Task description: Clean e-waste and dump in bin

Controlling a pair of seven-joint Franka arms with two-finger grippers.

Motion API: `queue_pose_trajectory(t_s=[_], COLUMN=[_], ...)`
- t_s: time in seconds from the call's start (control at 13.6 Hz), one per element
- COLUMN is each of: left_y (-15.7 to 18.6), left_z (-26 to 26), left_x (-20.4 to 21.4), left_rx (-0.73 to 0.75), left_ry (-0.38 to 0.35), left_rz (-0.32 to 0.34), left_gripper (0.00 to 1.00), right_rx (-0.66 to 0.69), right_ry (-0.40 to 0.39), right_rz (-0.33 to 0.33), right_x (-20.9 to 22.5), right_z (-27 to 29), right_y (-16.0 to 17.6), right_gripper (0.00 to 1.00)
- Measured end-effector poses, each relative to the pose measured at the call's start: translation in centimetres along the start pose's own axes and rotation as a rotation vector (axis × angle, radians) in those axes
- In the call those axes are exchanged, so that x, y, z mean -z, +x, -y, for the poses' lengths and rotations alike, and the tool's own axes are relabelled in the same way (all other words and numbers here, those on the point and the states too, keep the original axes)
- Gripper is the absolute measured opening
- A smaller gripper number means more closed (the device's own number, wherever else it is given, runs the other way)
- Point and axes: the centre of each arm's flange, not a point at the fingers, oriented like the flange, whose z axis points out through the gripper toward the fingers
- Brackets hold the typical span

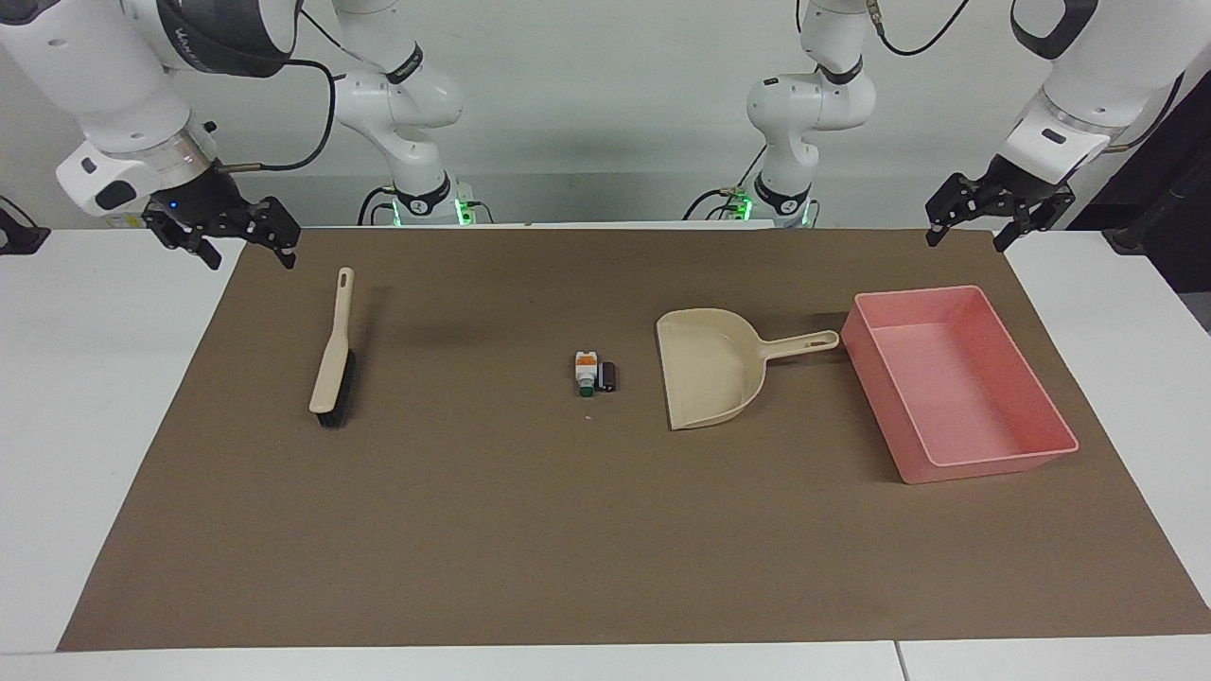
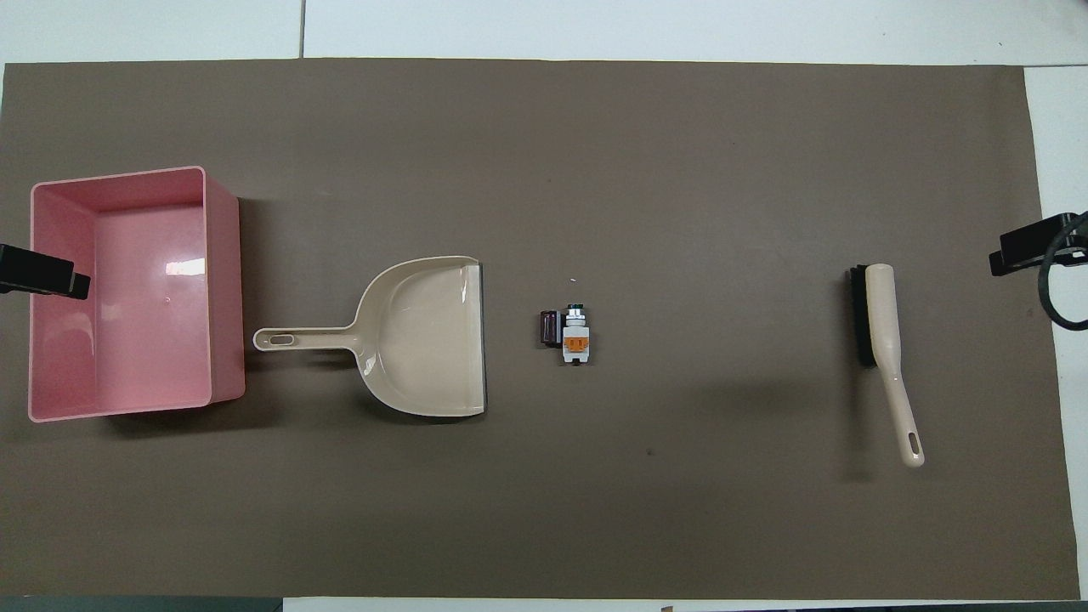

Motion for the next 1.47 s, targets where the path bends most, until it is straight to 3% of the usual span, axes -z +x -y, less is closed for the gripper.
queue_pose_trajectory(t_s=[0.88,1.47], left_y=[-0.1,-0.2], left_z=[0.3,0.8], left_x=[0.0,-0.1], left_rx=[0.016,0.011], left_ry=[0.022,0.021], left_rz=[0.009,0.011], left_gripper=[1.0,1.0], right_rx=[0.0,0.003], right_ry=[0.001,0.023], right_rz=[0.007,0.084], right_x=[-0.3,-4.9], right_z=[0.0,0.0], right_y=[-0.1,-3.0], right_gripper=[1.0,1.0])
